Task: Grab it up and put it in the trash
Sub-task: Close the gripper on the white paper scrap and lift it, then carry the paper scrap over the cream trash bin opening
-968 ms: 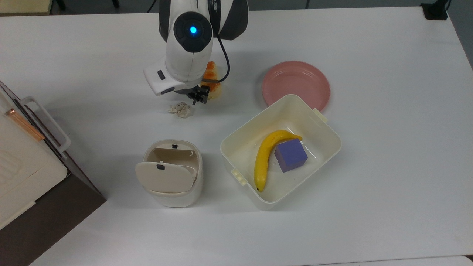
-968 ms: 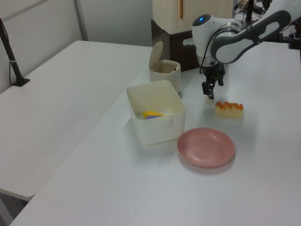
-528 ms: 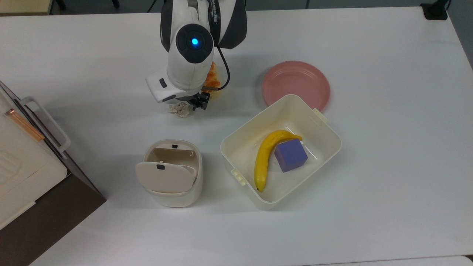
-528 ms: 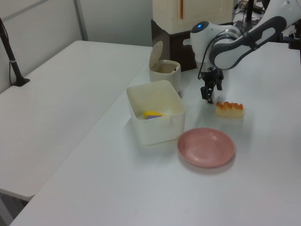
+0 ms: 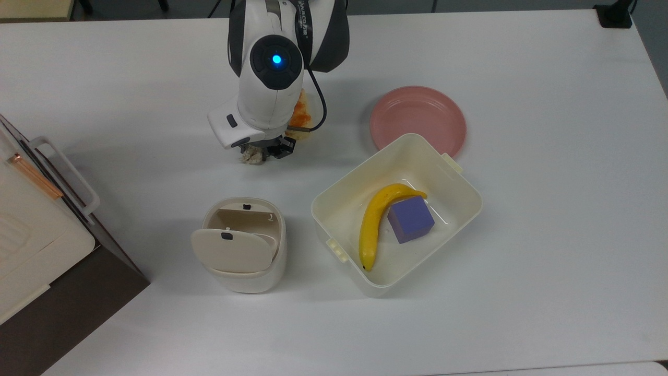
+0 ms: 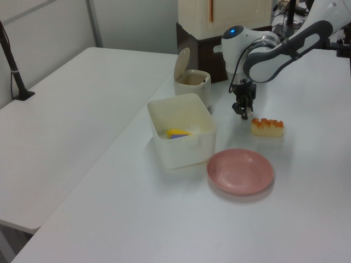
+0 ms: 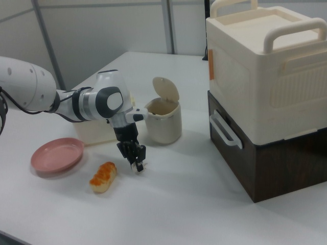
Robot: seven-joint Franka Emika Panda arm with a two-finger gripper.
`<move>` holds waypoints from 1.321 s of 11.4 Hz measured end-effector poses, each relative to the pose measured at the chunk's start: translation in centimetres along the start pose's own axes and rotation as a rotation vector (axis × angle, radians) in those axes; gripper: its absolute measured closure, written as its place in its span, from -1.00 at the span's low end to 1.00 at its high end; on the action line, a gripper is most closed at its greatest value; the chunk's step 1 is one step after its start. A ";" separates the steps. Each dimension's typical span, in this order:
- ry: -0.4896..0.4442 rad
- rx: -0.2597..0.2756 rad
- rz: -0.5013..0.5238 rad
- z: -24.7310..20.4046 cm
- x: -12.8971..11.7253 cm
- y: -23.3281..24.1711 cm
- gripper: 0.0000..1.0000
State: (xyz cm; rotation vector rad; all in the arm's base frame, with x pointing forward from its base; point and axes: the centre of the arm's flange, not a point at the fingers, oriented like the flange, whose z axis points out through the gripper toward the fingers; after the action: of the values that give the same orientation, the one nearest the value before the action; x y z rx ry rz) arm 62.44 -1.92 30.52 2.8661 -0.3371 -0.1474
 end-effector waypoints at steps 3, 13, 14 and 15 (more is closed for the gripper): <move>0.012 -0.013 -0.027 -0.4 0.1 0.0 0.68; 0.312 0.325 -0.027 -20.8 3.7 8.1 0.69; 0.383 0.352 0.042 -21.7 4.4 9.1 0.69; 0.432 0.374 0.121 -22.2 5.0 9.3 0.69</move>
State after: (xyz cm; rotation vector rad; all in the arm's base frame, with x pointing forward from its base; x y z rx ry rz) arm 68.12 -6.62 53.94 3.1115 -0.4880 0.6096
